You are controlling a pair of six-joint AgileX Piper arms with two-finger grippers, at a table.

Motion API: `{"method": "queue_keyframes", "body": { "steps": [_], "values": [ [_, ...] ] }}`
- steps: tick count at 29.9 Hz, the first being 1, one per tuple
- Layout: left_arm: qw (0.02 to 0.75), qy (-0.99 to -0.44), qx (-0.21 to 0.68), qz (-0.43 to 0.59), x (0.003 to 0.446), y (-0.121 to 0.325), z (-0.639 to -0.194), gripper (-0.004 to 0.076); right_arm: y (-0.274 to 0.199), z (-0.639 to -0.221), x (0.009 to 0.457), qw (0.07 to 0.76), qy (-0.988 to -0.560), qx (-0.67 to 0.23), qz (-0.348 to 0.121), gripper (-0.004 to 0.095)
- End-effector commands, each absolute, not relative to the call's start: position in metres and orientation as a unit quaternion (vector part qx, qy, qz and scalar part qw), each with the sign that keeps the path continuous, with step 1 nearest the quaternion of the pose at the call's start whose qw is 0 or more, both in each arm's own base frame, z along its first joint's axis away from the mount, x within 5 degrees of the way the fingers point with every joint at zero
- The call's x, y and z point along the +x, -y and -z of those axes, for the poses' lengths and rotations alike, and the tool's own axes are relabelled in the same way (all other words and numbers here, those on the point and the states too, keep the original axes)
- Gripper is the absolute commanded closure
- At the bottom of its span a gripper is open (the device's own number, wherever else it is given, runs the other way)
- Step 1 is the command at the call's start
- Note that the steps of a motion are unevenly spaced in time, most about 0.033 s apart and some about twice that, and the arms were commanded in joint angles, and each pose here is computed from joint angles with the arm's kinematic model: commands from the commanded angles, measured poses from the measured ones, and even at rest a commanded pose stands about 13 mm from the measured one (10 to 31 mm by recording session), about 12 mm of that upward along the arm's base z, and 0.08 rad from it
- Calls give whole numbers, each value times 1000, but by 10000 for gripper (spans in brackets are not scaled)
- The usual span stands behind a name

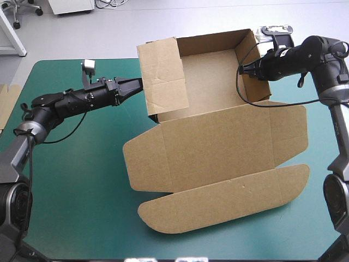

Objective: Fold the box

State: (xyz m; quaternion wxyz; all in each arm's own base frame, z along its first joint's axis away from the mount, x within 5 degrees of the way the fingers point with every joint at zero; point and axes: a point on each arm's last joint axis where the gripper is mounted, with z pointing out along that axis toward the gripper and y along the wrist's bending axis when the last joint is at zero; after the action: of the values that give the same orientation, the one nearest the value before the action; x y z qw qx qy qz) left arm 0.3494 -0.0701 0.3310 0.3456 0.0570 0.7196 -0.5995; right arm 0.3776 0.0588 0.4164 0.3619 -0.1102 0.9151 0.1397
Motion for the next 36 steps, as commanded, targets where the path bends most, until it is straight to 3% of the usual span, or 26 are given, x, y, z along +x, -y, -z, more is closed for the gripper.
{"method": "queue_keyframes", "body": {
  "steps": [1, 7, 18, 26, 36],
  "values": [
    [353, -642, 97, 674, 338, 83, -373, 351, -57, -447, 367, 422, -888, -97, -154, 925],
    [366, -630, 113, 675, 339, 83, -397, 351, -57, -443, 370, 416, -891, -94, -155, 925],
    [364, -634, 109, 674, 340, 86, -399, 333, -57, -442, 371, 415, -892, -89, -158, 925],
    [339, -700, 84, 623, 346, 89, -386, 315, -58, -442, 371, 410, -894, -64, -168, 915],
    [342, -774, 123, 518, 347, 109, -400, 316, -64, -442, 369, 404, -893, -52, -190, 915]
  ]
}}
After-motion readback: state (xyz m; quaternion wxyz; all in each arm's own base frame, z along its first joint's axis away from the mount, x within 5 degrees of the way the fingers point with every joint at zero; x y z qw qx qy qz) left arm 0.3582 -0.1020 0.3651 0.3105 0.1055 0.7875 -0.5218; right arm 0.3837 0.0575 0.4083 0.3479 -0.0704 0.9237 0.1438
